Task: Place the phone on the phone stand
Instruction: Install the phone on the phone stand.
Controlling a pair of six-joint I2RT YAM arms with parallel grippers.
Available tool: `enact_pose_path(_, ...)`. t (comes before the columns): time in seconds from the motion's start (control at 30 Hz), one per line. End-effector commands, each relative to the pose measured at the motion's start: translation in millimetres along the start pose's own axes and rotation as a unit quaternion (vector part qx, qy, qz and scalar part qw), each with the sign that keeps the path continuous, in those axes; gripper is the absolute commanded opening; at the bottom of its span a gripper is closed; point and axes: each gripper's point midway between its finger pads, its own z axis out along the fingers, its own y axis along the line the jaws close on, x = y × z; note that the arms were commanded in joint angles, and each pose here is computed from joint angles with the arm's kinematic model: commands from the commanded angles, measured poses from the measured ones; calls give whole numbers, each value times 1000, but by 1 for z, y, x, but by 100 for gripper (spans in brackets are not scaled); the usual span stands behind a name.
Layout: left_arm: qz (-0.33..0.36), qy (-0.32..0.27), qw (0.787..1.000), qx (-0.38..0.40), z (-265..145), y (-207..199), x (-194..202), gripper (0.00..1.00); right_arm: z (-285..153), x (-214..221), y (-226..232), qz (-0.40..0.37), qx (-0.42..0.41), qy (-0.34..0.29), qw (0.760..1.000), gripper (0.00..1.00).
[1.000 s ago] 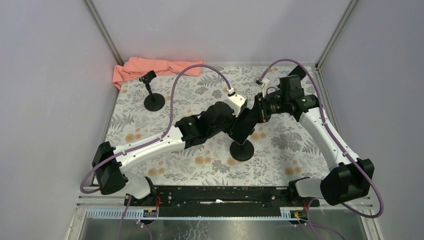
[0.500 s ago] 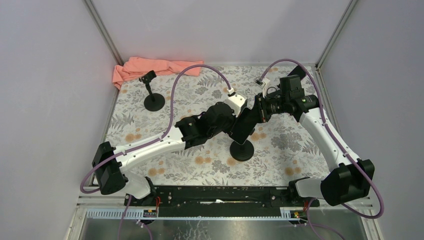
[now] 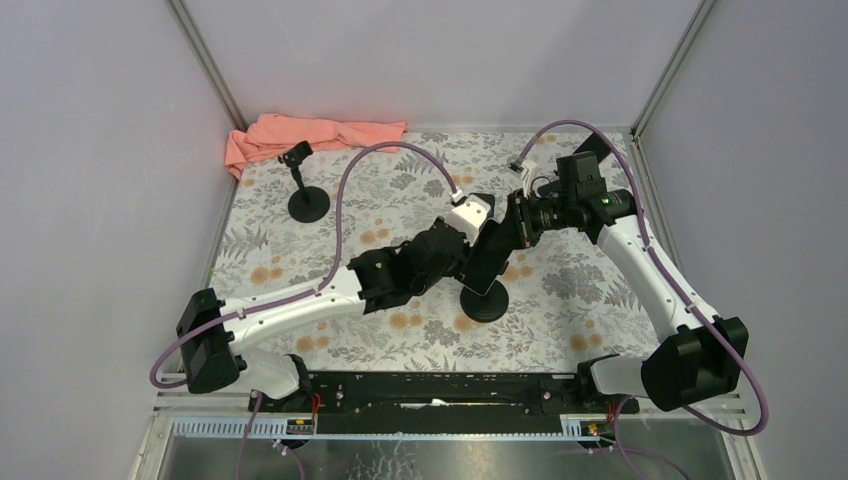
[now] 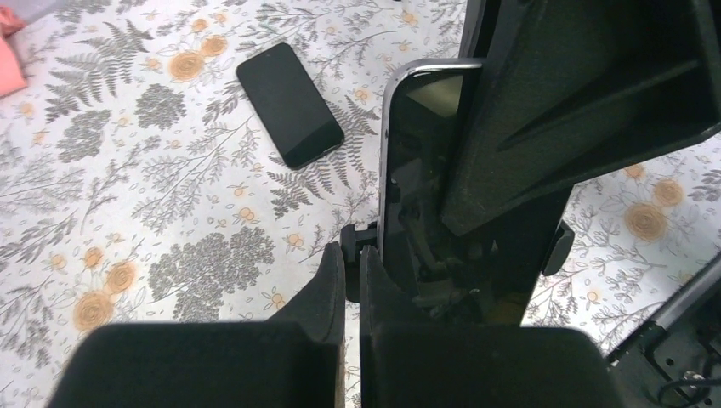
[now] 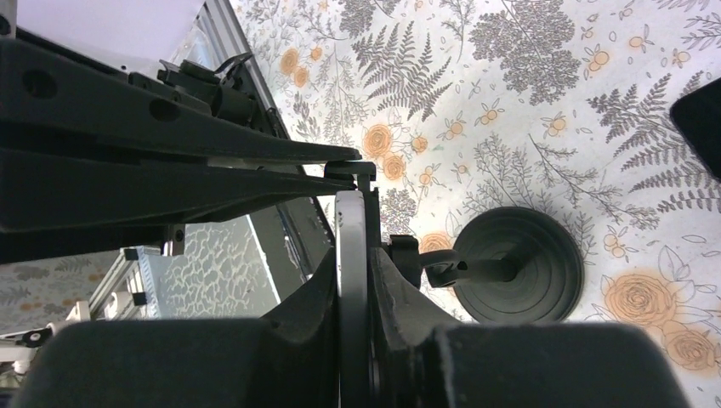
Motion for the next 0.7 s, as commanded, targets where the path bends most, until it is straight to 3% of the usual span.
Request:
enact_pose_path(0.0, -2, -62, 996, -57, -34, 3, -35, 0, -20, 33, -121, 14, 250, 59, 966, 0)
enact_pose_path(0.23, 35, -48, 992, -115, -29, -9, -32, 0, -20, 31, -122, 14, 252, 58, 966, 0)
enact_pose_path(0.67, 70, -38, 991, -109, -31, -36, -46, 0, -21, 24, -127, 15, 263, 57, 963, 0)
